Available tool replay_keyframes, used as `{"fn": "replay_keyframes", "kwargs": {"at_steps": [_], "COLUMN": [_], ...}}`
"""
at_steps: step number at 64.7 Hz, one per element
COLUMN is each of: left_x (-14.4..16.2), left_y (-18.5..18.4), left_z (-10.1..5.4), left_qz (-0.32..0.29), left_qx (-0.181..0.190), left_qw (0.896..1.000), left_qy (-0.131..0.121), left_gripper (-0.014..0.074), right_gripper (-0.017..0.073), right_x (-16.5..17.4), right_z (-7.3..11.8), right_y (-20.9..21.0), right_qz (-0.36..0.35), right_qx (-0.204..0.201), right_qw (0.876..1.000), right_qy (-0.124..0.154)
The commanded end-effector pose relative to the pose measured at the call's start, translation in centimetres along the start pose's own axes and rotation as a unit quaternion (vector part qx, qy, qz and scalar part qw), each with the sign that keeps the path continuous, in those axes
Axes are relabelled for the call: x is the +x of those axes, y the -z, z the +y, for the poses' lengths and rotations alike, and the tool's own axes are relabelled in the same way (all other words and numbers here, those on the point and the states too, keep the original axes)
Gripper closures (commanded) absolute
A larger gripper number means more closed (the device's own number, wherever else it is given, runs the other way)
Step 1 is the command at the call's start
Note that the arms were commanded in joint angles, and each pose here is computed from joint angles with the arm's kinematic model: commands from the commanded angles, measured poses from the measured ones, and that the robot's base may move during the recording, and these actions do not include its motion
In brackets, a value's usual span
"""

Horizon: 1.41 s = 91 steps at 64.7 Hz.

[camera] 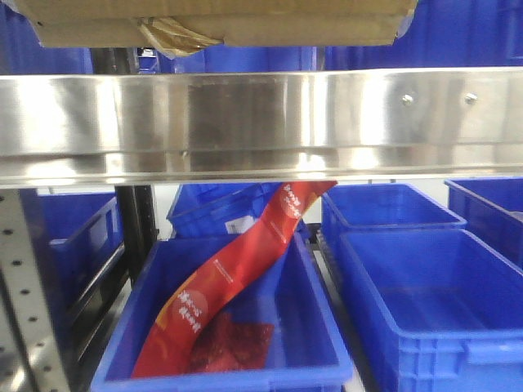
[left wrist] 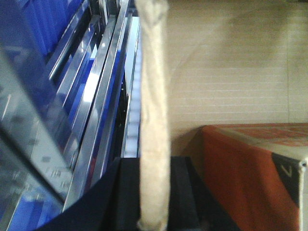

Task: Stack two boxes on right shelf middle
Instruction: 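Push the held boxes forward onto the middle shelf with both grippers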

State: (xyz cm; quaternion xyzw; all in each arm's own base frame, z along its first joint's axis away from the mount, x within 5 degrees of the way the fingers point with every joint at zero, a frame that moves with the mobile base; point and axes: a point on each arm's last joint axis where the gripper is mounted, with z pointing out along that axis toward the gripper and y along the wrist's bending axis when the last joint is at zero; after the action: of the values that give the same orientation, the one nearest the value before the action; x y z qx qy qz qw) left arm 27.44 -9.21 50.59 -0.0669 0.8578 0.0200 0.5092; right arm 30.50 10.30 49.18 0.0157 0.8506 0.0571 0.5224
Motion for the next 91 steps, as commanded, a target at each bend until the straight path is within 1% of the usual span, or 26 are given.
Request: {"fn": "replay_keyframes", "kwargs": {"at_steps": [1,66,86,91], "left_x": [-0.64,-0.64,-0.64,-0.64], "left_y": [0.61,0.61,0.61,0.61], "left_z": [0.64,0.64,0.64,0.64], "left_qz": [-0.023,-0.023,-0.023,-0.023], "left_qx": [-0.016,-0.016,-0.016,-0.016], "left_qw": [1.0,1.0,1.0,1.0], "left_qy": [0.0,0.0,0.0,0.0], "left_gripper": [0.0705,0.0705,0.0705,0.0705], "right_gripper": [0.0711,0.0711,0.0711,0.0711], "right_x": [-1.16,-1.16,-1.7,-1.58], "right_z": [-0.61,-0.61,-0.31,-0.33], "right_y": [1.17,1.17,1.24,1.22], "right_qz": [-0.046,-0.046,-0.076,-0.07], "right_qx": [0.011,0.011,-0.005,-0.004], "right_qw": [0.999,0.999,0.997,0.997], "right_qy": [0.013,0.013,0.014,0.012]}}
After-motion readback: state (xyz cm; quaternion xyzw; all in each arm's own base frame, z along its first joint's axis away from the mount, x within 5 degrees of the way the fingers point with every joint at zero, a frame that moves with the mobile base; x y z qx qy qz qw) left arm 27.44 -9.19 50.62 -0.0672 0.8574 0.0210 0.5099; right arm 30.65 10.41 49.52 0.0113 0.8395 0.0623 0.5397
